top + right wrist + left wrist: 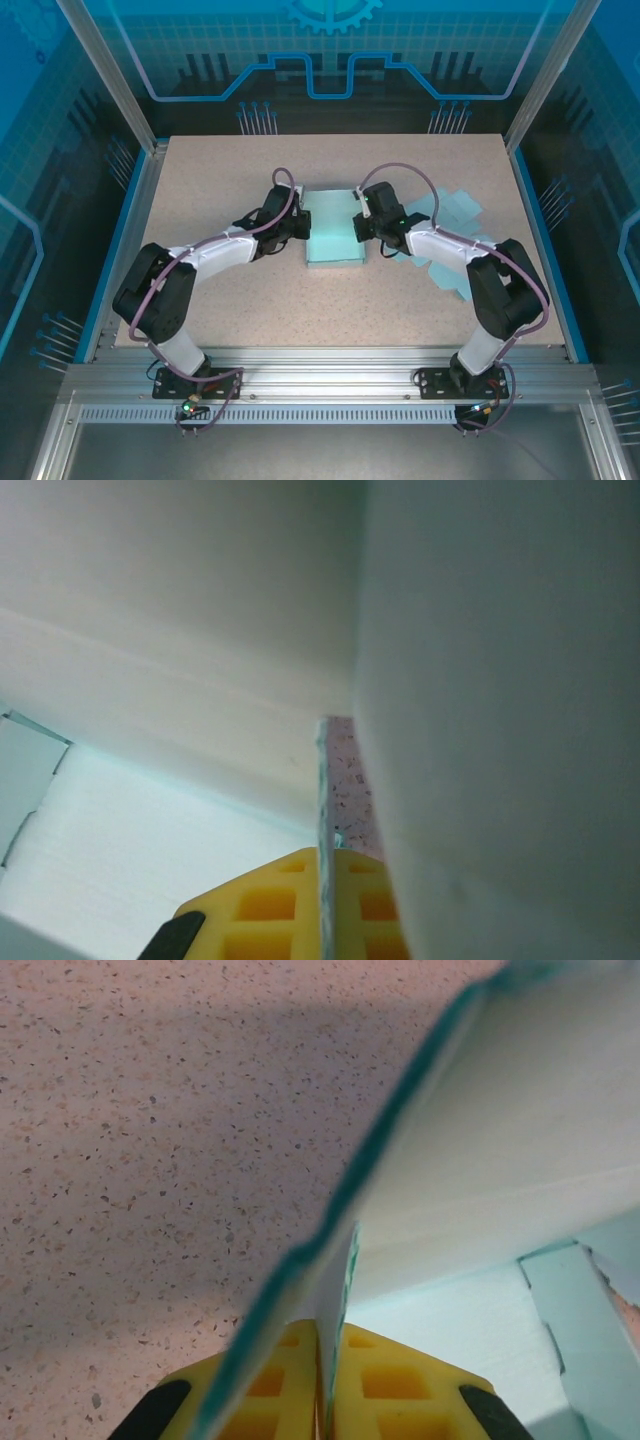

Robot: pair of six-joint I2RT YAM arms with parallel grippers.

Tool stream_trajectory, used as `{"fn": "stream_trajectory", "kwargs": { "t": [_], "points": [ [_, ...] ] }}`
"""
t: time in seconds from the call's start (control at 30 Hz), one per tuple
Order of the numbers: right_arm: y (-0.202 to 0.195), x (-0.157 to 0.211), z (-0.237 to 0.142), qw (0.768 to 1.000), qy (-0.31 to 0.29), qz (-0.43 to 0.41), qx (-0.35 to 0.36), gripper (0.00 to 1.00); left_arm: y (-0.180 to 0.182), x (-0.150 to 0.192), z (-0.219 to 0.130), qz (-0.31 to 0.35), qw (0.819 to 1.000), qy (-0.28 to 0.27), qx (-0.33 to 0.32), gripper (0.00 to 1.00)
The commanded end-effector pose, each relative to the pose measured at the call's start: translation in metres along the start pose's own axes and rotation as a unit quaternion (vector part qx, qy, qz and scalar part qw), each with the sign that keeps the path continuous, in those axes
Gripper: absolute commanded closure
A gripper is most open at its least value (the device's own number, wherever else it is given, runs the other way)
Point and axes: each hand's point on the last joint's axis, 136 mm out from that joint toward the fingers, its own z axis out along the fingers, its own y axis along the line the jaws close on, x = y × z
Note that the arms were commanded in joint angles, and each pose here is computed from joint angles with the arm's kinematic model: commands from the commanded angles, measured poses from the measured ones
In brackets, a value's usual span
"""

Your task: Fold the paper box

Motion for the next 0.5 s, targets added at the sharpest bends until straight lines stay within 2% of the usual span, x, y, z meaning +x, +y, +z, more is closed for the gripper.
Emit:
{"fn": "stream_trajectory", "kwargs": {
  "t": [0.0,0.2,0.47],
  "points": [
    [0.025,-0.013,0.001,0.999,-0.044,0.004,-0.016,1.0,-0.035,-0.003,-0.002,-0.044,0.996,-0.018,0.07,0.88],
    [0.027,-0.002,0.001,0.998,-0.05,0.019,-0.014,1.0,-0.044,0.015,-0.006,-0.059,0.995,-0.004,0.084,0.88],
    [0.036,0.02,-0.004,0.999,-0.046,0.021,-0.018,1.0,-0.032,0.039,-0.01,-0.062,0.995,0.009,0.072,0.87]
  ]
}}
